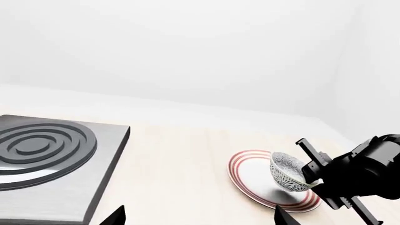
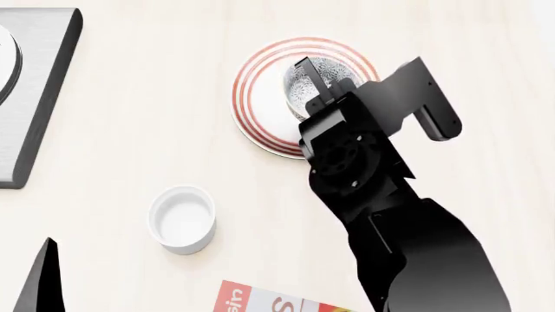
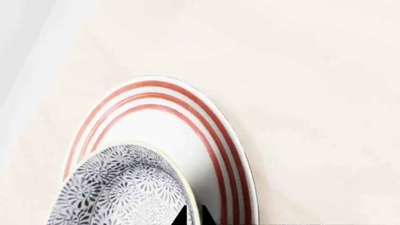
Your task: Pick the akita bowl on the cookies box and place it on the plate.
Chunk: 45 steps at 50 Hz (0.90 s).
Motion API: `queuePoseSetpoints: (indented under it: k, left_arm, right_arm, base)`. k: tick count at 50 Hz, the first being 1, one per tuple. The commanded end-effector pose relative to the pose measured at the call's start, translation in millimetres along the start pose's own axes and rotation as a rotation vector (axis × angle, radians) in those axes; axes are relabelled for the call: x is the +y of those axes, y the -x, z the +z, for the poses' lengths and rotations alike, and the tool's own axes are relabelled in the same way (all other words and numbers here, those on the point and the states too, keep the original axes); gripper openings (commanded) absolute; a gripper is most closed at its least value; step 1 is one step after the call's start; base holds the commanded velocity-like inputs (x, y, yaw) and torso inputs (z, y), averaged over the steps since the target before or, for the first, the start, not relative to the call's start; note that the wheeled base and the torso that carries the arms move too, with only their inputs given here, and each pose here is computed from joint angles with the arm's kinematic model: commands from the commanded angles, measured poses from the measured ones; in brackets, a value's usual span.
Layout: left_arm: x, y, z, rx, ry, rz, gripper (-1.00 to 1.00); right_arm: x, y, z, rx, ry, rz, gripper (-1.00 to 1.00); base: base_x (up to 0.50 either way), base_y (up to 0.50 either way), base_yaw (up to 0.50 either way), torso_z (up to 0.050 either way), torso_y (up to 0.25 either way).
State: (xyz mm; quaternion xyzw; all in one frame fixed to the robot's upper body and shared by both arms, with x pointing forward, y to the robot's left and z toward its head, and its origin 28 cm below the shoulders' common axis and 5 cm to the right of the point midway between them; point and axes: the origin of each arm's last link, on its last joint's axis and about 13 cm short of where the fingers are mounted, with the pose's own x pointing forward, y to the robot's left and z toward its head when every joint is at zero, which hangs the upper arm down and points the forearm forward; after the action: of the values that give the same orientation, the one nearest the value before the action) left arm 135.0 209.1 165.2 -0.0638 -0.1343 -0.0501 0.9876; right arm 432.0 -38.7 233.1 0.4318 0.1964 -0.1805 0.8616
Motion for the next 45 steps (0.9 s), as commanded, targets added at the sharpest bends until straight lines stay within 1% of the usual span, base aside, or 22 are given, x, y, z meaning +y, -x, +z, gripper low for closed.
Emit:
queuePoseSetpoints:
  k: [1,12,13,15,16,21,28,39,45]
  left_arm:
    - [0.5,-0.8,-0.8,0.002,0.0,0.002,1.0]
    - [0.4,-0.2,0.2,0.001,-0.003,0.002,1.0]
    - [0.4,-0.2,0.1,0.001,-0.003,0.001,1.0]
    - [0.6,-0.4,0.2,0.002,-0.002,0.002,1.0]
    - [0.6,-0.2,0.2,0.001,-0.002,0.002,1.0]
    - [0.6,-0.2,0.3,0.0,-0.004,0.003,1.0]
    - [0.5,0.1,-0.3,0.0,-0.005,0.002,1.0]
    - [0.1,0.5,-0.8,-0.001,-0.007,0.0,1.0]
    - [-0.1,0.8,0.1,-0.003,-0.008,-0.001,1.0]
  right_arm:
    - [-0.7,-0.5,0.1,-0.009,0.013,0.005,-1.0]
    - [-1.7,-0.8,-1.2,0.004,0.008,0.018,-1.0]
    - [-0.7,0.3,-1.3,0.033,-0.002,0.046,1.0]
    - [-0.5,0.7,-1.7,0.053,-0.016,0.069,1.0]
    - [-0.2,1.0,-1.7,0.052,-0.002,0.063,1.0]
    - [-0.7,0.7,-2.3,0.056,-0.012,0.063,1.0]
    - [1.0,1.8,-1.1,0.053,-0.003,0.074,1.0]
    - [3.0,2.8,2.5,0.038,0.008,0.073,1.0]
    - [5.4,4.1,6.6,0.018,0.03,0.074,1.0]
  base:
    - [0.0,0.0,0.0,0.0,0.0]
    - [0.0,0.0,0.0,0.0,0.0]
    - [0.0,0.0,0.0,0.0,0.0]
    - [0.0,0.0,0.0,0.0,0.0]
    - [0.0,0.0,0.0,0.0,0.0]
    - [0.0,0.0,0.0,0.0,0.0]
    - [0.0,0.0,0.0,0.0,0.0]
    - [0.0,0.0,0.0,0.0,0.0]
    - [0.0,0.0,0.0,0.0,0.0]
